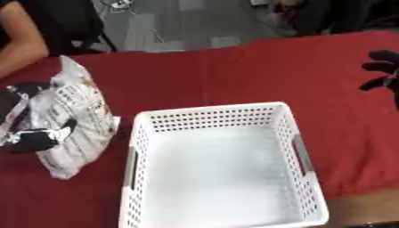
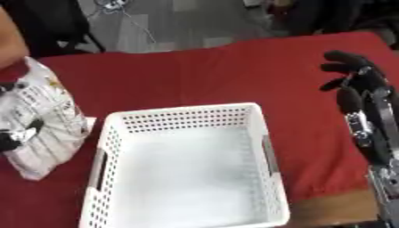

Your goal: Pick up objects on the table and place them in the box.

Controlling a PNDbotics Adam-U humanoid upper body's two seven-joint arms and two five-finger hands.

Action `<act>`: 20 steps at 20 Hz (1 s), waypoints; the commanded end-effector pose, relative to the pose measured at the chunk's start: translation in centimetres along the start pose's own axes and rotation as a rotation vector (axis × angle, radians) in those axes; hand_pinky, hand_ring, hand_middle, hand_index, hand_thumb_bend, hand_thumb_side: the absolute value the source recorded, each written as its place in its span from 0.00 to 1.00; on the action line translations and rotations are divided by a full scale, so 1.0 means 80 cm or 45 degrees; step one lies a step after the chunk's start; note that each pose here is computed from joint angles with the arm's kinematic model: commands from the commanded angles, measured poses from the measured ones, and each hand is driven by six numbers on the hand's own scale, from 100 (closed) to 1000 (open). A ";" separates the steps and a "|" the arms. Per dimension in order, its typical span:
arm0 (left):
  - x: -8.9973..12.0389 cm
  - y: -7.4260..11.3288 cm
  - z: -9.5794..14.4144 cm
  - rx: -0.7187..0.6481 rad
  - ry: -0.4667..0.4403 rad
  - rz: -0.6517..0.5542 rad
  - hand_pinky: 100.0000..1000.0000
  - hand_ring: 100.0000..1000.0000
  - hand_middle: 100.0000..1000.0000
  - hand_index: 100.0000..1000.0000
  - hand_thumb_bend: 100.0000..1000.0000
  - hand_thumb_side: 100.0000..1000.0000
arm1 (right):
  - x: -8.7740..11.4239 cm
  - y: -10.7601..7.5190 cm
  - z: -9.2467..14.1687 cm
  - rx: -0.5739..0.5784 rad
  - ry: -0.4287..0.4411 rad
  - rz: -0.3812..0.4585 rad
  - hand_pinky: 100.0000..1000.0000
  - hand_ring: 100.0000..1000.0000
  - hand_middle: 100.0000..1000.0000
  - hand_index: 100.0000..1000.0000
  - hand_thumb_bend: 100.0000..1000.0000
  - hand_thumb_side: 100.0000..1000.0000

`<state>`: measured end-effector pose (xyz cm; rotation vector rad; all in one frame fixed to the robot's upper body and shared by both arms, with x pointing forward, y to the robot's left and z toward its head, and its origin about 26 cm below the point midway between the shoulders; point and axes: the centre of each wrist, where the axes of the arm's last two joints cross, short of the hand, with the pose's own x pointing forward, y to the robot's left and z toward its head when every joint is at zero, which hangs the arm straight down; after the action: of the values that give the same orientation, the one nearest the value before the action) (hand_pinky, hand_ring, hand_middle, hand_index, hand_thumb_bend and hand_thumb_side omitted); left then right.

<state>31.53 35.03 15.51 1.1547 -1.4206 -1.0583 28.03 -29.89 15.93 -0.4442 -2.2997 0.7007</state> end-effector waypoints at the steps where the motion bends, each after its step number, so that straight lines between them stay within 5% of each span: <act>1: 0.003 0.029 -0.002 0.098 -0.028 -0.049 0.26 0.02 0.00 0.05 0.00 0.24 | 0.005 -0.006 -0.003 0.002 -0.023 0.017 0.53 0.75 0.78 0.88 0.32 0.92; 6: 0.017 0.081 0.004 0.383 -0.056 -0.063 0.26 0.02 0.00 0.06 0.00 0.28 | 0.005 -0.005 -0.003 0.004 -0.018 0.016 0.53 0.75 0.78 0.88 0.32 0.92; 11: 0.045 0.136 0.008 0.722 -0.221 -0.064 0.26 0.02 0.00 0.06 0.00 0.31 | 0.005 -0.005 -0.002 0.012 -0.013 0.013 0.53 0.75 0.78 0.88 0.32 0.92; 20: 0.086 0.151 -0.007 0.799 -0.572 0.003 0.26 0.01 0.00 0.06 0.00 0.31 | 0.005 -0.003 -0.002 0.020 -0.016 0.002 0.53 0.75 0.78 0.88 0.32 0.92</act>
<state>30.43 30.63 27.60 1.3923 -2.1658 -0.8961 28.03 -29.74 15.85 -0.4304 -2.2934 0.7050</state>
